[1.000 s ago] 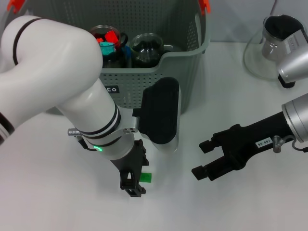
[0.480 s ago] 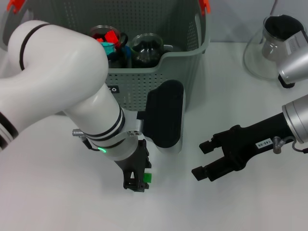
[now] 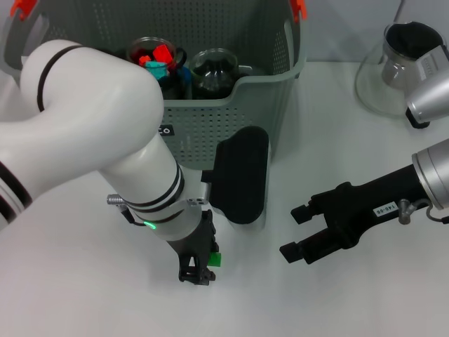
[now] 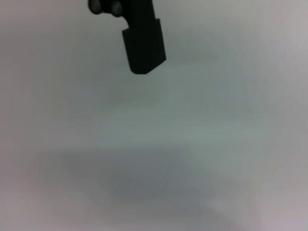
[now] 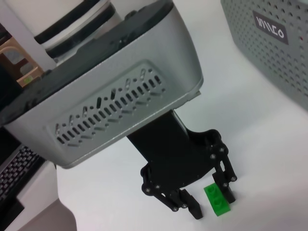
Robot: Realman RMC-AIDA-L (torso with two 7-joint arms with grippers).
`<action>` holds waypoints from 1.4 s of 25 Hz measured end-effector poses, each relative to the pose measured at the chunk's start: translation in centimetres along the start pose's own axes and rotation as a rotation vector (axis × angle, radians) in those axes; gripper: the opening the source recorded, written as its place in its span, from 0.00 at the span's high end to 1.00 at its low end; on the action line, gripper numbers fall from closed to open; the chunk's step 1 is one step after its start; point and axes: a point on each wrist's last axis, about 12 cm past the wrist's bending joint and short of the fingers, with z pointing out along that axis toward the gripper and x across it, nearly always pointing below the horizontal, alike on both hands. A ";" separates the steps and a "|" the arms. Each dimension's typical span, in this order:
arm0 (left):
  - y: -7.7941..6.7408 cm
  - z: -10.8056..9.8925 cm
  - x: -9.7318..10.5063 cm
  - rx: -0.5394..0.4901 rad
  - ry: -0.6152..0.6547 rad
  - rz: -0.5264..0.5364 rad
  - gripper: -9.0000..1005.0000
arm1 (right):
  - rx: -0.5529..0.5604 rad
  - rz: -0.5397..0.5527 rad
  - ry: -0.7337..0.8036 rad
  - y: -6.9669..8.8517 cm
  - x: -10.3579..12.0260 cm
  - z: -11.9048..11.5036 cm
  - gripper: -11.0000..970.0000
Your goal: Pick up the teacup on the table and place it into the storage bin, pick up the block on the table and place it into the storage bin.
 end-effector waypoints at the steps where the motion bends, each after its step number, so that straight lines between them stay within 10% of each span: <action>1: 0.0 0.0 0.0 0.000 0.001 0.002 0.54 | 0.001 -0.001 -0.002 0.0 0.0 0.0 0.03; 17: 0.2 -1.5 -0.8 0.000 -0.002 -0.008 0.77 | 0.006 -0.006 -0.014 -0.1 0.1 -0.2 0.03; 25: 2.6 -9.7 0.8 -0.050 -0.235 -0.256 0.80 | 0.004 0.000 -0.014 -0.1 0.4 -0.5 0.03; 35: 9.8 -19.0 7.5 -0.409 -0.574 -0.642 0.76 | -0.006 0.001 -0.010 -0.1 0.5 -0.3 0.03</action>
